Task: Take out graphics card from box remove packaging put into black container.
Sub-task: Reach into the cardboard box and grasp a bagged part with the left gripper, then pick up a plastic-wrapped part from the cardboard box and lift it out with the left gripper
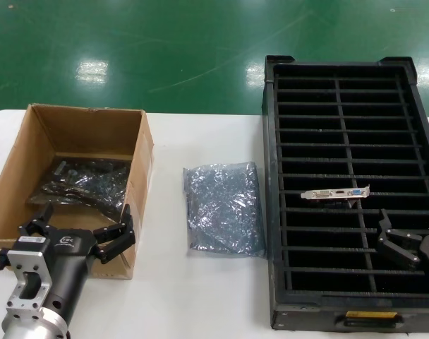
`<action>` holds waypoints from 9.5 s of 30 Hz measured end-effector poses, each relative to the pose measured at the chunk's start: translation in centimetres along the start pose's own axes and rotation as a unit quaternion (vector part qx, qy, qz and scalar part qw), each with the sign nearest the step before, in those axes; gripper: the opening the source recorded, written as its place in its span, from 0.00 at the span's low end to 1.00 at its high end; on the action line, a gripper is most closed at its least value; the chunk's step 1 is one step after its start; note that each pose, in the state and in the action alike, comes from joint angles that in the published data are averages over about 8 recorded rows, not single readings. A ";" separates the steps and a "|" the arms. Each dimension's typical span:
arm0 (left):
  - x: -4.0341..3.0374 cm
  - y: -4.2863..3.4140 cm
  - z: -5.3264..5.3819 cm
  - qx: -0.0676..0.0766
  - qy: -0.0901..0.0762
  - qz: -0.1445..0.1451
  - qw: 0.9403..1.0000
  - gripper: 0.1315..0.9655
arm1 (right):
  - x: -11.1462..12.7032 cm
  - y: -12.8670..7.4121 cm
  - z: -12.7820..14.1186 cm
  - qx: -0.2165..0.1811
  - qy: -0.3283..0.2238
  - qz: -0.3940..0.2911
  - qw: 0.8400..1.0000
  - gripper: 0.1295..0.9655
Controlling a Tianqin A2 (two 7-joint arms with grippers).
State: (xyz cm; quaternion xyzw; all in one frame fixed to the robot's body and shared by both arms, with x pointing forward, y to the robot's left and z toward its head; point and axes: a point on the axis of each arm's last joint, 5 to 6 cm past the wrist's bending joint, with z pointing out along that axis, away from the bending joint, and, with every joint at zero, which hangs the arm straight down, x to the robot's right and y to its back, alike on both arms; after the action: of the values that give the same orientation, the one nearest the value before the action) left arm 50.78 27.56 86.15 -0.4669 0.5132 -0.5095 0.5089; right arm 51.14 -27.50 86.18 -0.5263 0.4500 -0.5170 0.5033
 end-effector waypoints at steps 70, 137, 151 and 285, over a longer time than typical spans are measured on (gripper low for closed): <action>-13.64 -8.01 15.1 0.018 0.074 0.512 0.855 1.00 | 0.0 0.0 0.0 0.000 0.000 0.000 1.000 1.00; -14.56 -5.22 20.0 -0.084 0.183 0.775 0.600 1.00 | 0.0 0.0 0.0 0.000 0.000 0.000 1.000 1.00; -14.39 -4.68 19.7 -0.084 0.211 0.768 0.599 1.00 | 0.0 0.0 0.0 0.000 0.000 0.000 1.000 1.00; -20.77 -8.52 16.8 0.075 0.075 0.623 0.775 0.01 | 0.0 0.0 0.0 0.000 0.000 0.000 1.000 1.00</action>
State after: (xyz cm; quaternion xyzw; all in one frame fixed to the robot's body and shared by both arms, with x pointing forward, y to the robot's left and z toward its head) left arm 68.18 47.10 96.26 0.0345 0.6890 -0.1510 0.7080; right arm 51.14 -27.50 86.18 -0.5263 0.4500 -0.5170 0.5033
